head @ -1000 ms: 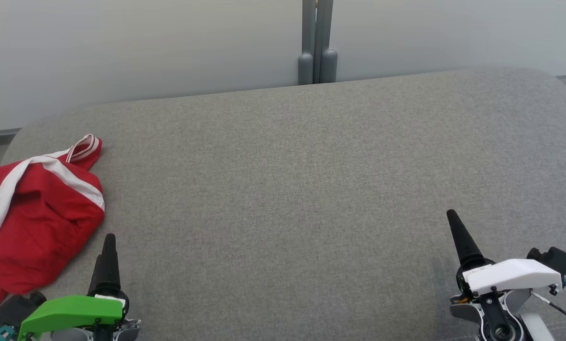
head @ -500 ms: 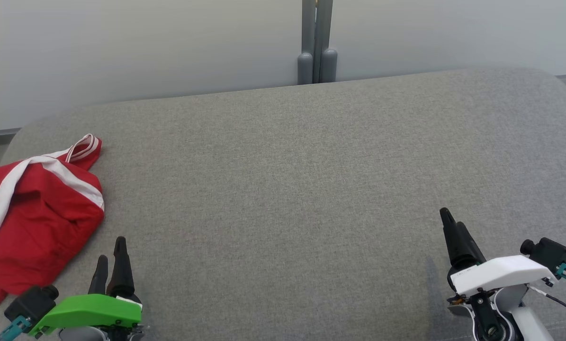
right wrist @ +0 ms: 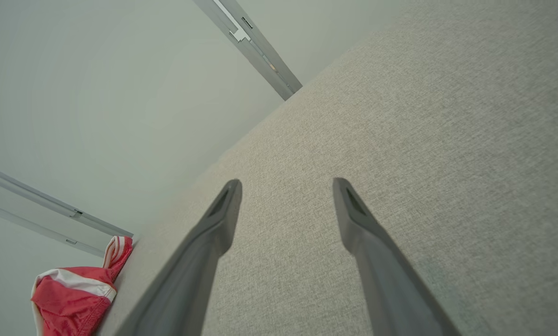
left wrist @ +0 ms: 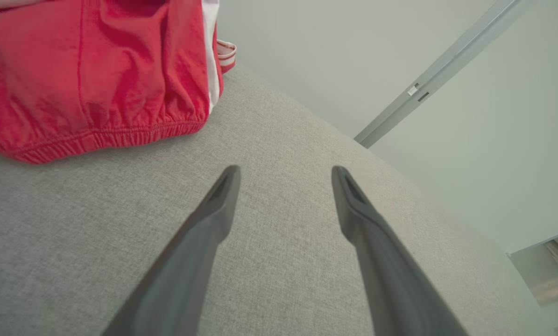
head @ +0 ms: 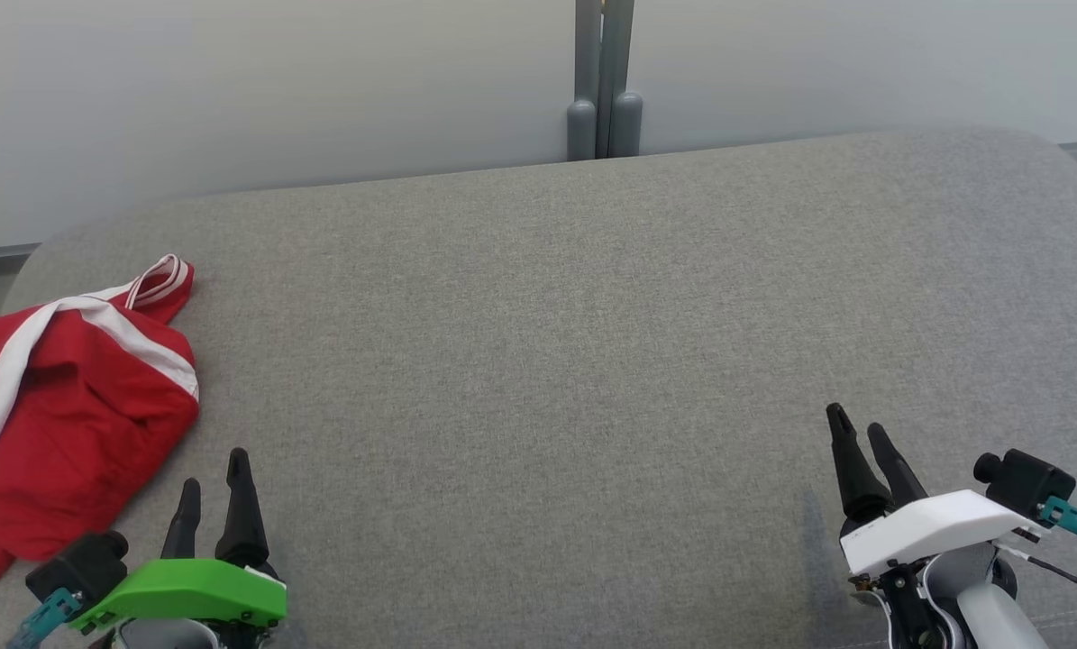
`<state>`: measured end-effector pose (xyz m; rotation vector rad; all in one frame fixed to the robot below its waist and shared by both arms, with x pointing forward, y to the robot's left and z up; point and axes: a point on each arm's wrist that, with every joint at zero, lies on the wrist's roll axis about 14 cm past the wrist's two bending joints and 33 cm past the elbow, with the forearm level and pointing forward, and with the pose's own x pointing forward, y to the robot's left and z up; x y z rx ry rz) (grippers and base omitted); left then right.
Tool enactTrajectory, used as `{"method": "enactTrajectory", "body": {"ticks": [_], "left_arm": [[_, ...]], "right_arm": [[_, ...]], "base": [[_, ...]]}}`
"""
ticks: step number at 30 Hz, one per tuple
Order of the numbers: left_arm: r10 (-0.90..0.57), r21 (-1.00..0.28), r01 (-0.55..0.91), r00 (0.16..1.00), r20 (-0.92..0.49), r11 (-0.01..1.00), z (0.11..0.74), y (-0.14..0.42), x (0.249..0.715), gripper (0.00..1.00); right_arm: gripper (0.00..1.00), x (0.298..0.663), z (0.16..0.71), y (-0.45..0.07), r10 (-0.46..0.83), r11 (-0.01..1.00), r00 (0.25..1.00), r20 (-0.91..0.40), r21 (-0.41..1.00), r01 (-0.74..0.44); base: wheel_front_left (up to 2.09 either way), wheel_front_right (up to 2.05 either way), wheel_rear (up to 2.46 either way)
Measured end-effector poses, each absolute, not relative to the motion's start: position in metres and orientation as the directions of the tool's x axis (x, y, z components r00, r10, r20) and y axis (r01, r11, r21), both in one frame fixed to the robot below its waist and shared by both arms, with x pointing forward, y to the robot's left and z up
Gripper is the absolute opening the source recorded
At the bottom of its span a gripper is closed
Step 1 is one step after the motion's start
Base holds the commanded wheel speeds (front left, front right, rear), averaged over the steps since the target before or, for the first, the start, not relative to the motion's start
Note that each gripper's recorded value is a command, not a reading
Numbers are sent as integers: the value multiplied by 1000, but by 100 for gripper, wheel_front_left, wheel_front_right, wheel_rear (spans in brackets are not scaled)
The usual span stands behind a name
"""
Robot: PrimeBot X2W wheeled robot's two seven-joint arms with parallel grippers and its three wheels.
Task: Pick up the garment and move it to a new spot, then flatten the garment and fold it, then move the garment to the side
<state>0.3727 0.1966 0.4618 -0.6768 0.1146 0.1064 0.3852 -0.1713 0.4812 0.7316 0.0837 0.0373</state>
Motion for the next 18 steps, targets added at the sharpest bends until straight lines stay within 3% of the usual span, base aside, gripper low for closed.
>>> {"method": "enactTrajectory", "body": {"ticks": [18], "left_arm": [[49,-438,-106,989,-140,893,455,192,369,100]], "right_arm": [[100,384,469,-168,82,877,993,-86,480,-31]], "base": [[0,0,0]]}}
